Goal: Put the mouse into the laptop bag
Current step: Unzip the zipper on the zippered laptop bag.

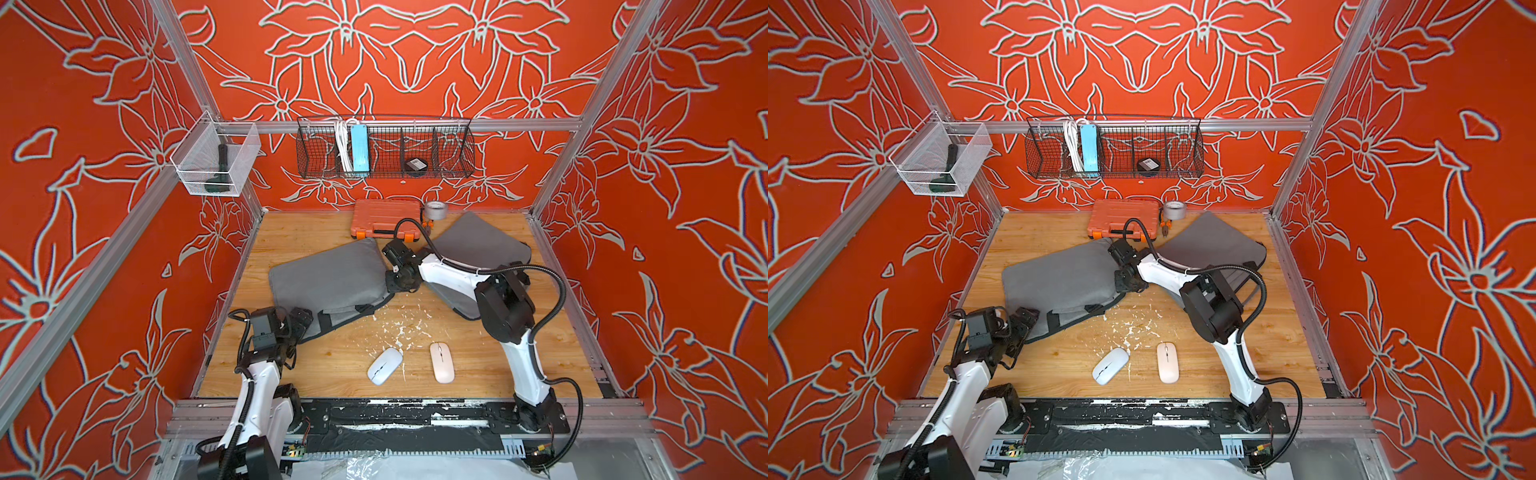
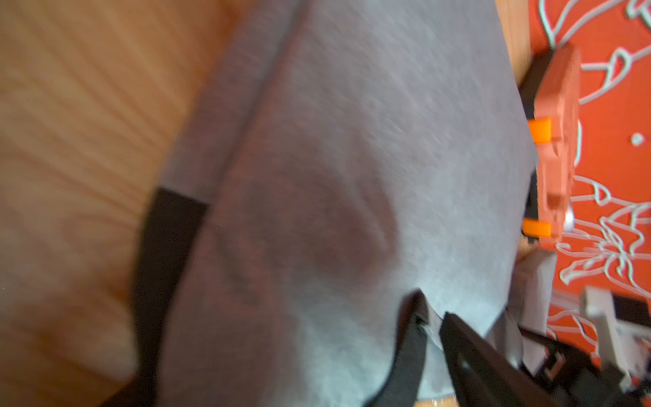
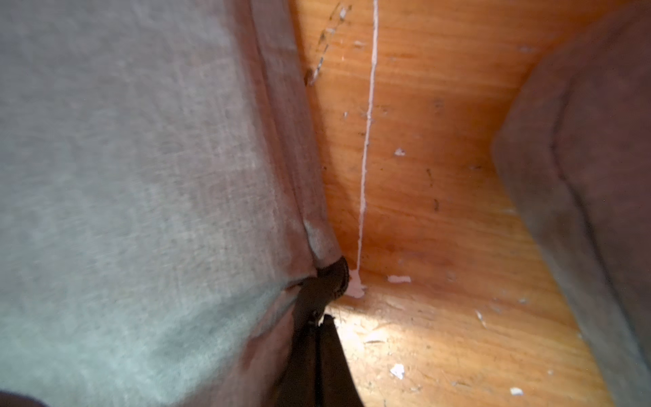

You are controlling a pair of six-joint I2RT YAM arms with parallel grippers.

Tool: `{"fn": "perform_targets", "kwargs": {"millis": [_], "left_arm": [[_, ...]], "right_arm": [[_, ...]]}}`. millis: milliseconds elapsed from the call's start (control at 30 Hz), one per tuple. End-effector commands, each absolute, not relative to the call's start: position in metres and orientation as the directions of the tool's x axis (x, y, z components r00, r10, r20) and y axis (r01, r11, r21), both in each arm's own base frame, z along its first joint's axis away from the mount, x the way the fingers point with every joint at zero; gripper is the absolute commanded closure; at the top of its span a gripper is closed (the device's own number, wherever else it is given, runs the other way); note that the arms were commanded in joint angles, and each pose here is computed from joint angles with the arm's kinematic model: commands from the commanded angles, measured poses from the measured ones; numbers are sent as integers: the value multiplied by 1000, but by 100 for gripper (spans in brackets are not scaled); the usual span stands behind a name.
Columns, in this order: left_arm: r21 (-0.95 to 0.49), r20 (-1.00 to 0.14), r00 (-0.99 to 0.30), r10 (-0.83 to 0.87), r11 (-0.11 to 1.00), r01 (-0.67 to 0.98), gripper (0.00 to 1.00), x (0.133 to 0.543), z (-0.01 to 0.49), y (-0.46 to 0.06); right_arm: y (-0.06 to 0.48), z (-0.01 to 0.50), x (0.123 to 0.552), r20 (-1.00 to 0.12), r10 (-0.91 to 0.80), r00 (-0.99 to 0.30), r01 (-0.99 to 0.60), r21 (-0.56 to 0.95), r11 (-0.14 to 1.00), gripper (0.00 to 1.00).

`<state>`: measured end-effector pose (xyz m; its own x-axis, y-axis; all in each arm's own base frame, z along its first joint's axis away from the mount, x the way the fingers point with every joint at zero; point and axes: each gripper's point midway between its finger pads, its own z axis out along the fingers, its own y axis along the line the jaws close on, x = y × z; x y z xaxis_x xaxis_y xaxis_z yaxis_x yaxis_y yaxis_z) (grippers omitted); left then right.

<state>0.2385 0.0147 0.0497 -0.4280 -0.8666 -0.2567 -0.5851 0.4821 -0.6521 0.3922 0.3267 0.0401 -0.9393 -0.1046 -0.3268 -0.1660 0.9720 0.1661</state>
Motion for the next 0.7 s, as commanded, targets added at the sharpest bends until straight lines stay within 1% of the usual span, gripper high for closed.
{"fn": "perform_targets", "kwargs": {"millis": [0, 100, 200, 300, 367, 433, 500, 533, 667], "left_arm": [[-682, -162, -540, -826, 489, -543, 2, 233, 55, -20], [-700, -157, -583, -798, 506, -504, 2, 232, 74, -33], [-726, -192, -579, -793, 511, -460, 2, 229, 99, -37], [-742, -208, -579, -788, 513, -431, 2, 220, 117, -42], [-737, -216, -587, -780, 525, -426, 2, 213, 125, -44], [-704, -263, -562, -784, 554, -444, 2, 207, 133, -34], [-669, -300, -532, -792, 573, -474, 2, 203, 134, -24], [-657, -298, -536, -790, 577, -485, 2, 201, 129, -23], [-621, -231, -589, -774, 583, -523, 2, 197, 102, -28]], "right_arm": [[337, 43, 429, -421, -92, -902, -182, 178, 967, 100], [334, 33, 427, -402, -100, -910, -185, 177, 967, 100], [330, 27, 421, -399, -94, -912, -180, 184, 966, 100], [333, 28, 412, -407, -90, -909, -197, 230, 953, 100], [339, 30, 409, -410, -94, -907, -218, 267, 939, 100], [351, 29, 408, -401, -102, -910, -232, 290, 929, 100], [362, 25, 410, -392, -113, -913, -239, 289, 927, 100], [366, 22, 414, -390, -116, -914, -238, 280, 930, 100], [378, 13, 427, -376, -121, -919, -227, 254, 940, 100]]}}
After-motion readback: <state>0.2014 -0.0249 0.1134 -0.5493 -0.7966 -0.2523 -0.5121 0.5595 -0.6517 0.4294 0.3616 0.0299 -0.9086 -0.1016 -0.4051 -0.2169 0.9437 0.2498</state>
